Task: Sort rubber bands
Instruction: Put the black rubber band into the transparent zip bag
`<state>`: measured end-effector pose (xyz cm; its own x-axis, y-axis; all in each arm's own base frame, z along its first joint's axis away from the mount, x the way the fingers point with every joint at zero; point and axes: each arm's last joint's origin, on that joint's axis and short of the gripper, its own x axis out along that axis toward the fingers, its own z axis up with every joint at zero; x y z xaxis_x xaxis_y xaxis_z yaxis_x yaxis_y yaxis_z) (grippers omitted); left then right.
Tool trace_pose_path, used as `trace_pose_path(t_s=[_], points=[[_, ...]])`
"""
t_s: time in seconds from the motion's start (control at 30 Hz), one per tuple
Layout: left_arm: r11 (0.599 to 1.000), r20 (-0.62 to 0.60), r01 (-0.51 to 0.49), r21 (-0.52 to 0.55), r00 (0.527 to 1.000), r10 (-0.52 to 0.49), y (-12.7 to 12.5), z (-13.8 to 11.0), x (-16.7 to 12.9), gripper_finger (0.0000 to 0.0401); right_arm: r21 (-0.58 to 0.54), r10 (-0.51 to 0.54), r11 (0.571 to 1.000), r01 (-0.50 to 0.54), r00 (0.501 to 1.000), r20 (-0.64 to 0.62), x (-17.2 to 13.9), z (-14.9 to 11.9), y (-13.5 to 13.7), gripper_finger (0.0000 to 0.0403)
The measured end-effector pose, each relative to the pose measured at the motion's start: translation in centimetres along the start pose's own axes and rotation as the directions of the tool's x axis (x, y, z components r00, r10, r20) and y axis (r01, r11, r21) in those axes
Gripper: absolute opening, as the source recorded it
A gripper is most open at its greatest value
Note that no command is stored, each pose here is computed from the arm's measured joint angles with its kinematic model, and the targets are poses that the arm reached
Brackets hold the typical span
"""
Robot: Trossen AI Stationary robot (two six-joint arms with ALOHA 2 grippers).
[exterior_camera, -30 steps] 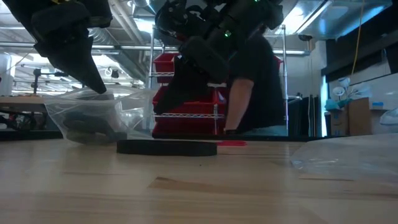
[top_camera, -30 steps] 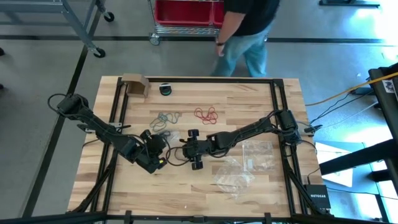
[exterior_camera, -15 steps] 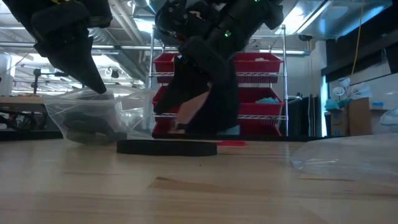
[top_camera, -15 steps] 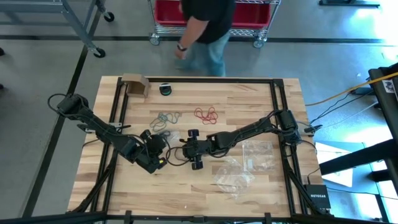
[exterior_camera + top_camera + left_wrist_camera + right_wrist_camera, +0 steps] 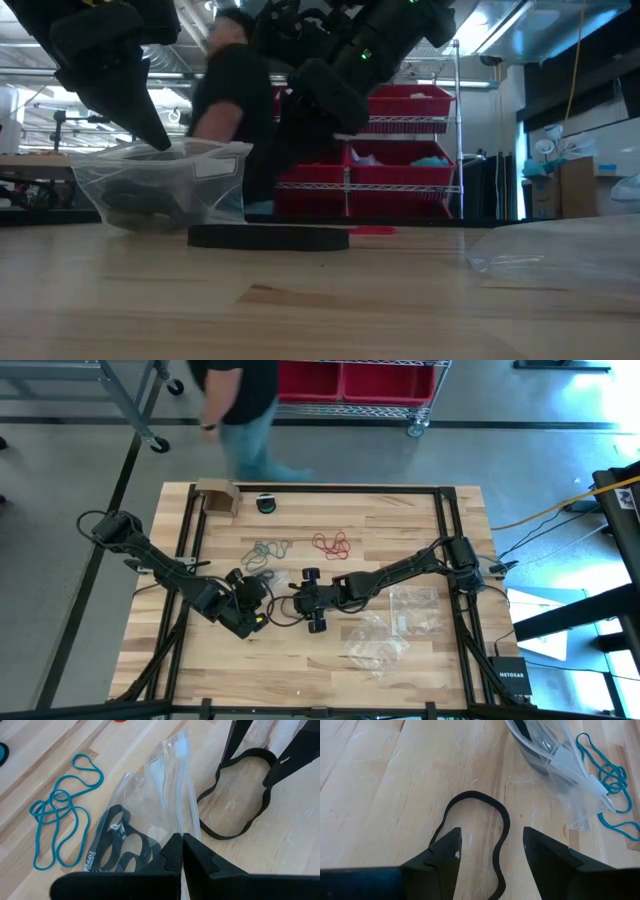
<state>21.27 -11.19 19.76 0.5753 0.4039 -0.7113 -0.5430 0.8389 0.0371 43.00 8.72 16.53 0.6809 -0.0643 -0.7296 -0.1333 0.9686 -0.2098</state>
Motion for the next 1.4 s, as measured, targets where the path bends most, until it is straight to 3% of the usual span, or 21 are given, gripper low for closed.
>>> trace_pose_path(t_s=[1.1,1.4], points=[[1.0,0.0,0.001,0.002,1.0,-0.001,-0.01,-0.01,-0.01,0.0,-0.001,0.001,1.0,-0.001,1.0,-0.001,-0.01,-0.01,0.03,0.0204],[0.999,-0.057,0.039,0.024,0.998,-0.038,-0.11,-0.18,-0.02,0.0,-0.04,-0.011,0.999,0.01,1.0,-0.007,-0.43,0.81,-0.13,0.0204]])
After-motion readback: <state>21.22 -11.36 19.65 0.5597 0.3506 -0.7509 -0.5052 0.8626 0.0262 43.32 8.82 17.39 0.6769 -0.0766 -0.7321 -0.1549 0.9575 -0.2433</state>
